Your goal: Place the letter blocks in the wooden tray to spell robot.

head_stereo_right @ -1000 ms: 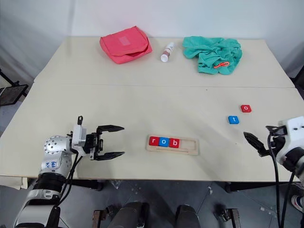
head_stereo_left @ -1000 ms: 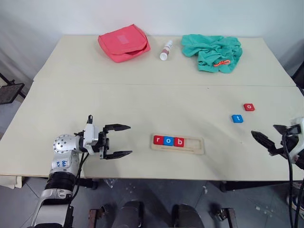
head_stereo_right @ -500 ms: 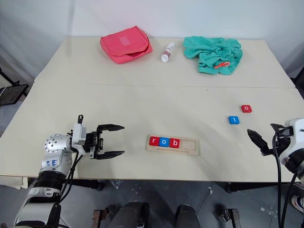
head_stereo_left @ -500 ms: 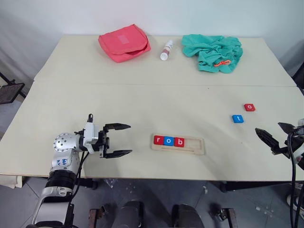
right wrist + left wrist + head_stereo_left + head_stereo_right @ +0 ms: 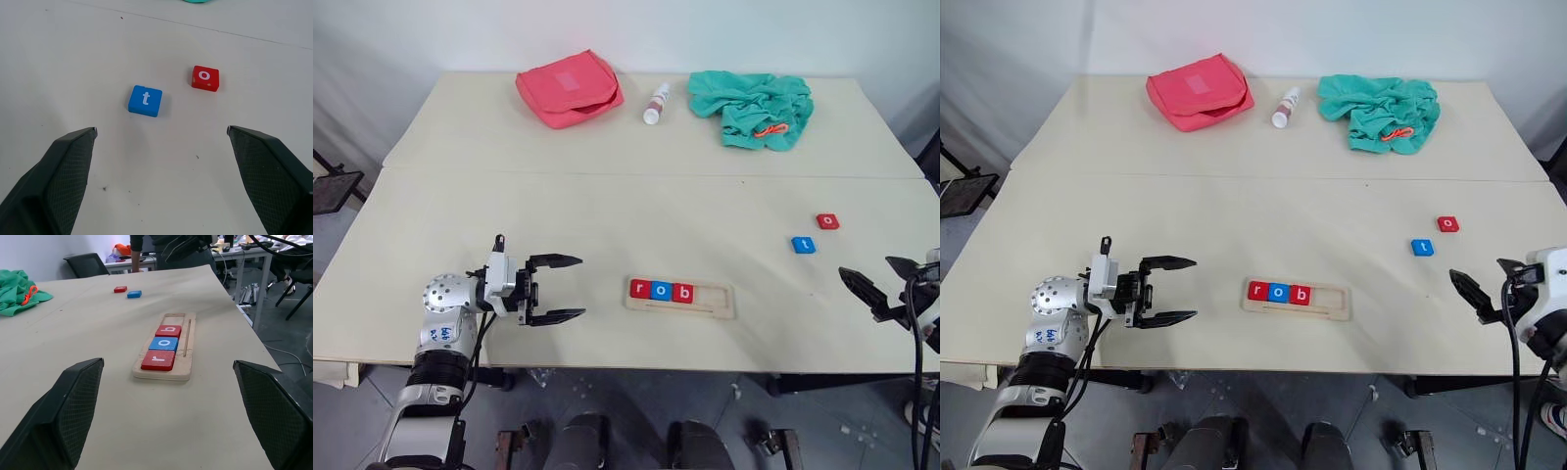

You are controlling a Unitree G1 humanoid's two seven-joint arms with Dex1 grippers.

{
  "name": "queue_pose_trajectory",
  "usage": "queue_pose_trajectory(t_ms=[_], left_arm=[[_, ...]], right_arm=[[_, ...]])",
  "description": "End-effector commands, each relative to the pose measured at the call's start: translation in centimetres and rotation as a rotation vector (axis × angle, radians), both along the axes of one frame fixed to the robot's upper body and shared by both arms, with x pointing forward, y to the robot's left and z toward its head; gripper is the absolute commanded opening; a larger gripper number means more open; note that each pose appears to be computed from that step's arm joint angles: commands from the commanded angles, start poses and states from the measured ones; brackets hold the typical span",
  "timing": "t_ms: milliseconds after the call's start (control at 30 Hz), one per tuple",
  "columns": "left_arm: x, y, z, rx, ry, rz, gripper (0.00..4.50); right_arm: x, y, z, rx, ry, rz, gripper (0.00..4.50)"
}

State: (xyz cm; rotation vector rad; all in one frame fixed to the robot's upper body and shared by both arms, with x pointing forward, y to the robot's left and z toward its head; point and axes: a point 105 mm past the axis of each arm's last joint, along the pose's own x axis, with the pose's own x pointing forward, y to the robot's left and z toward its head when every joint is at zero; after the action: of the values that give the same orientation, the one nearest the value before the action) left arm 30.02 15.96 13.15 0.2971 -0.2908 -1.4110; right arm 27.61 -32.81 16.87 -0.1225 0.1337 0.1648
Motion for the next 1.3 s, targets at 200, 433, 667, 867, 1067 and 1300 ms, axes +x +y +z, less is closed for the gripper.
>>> queue_pose_trajectory(t_ms=[200,433,667,867,1067,1300], left_arm=[[-0.2,0.1,0.8,-0.005,-0.044,0.010,4.50],[-1.2,0.4,0.5,-0.015,-0.048,0.038,4.50],[-1.9,0.5,0.3,-0.019,-0.047,0.066,4.50],[-2.2,0.5,0.2,-0.022,-0.045,0.082,4.50],[-2.2,0.4,0.1,-0.022,-0.046,0.084,4.50],[-2.1,0.3,0.2,-0.021,-0.048,0.081,4.50]], right_arm=[[7.0,-1.8,0.5,-0.051,0.008,-0.116,4.45],[12.4,-1.6,0.7,-0.046,0.005,-0.144,4.45],[14.2,-1.4,-0.4,-0.039,0.052,-0.154,4.45],[14.5,-1.2,-1.4,-0.038,0.094,-0.161,4.45],[14.5,-1.0,-2.8,-0.022,0.137,-0.170,4.45],[14.6,-0.9,-3.3,0.004,0.143,-0.193,2.49]])
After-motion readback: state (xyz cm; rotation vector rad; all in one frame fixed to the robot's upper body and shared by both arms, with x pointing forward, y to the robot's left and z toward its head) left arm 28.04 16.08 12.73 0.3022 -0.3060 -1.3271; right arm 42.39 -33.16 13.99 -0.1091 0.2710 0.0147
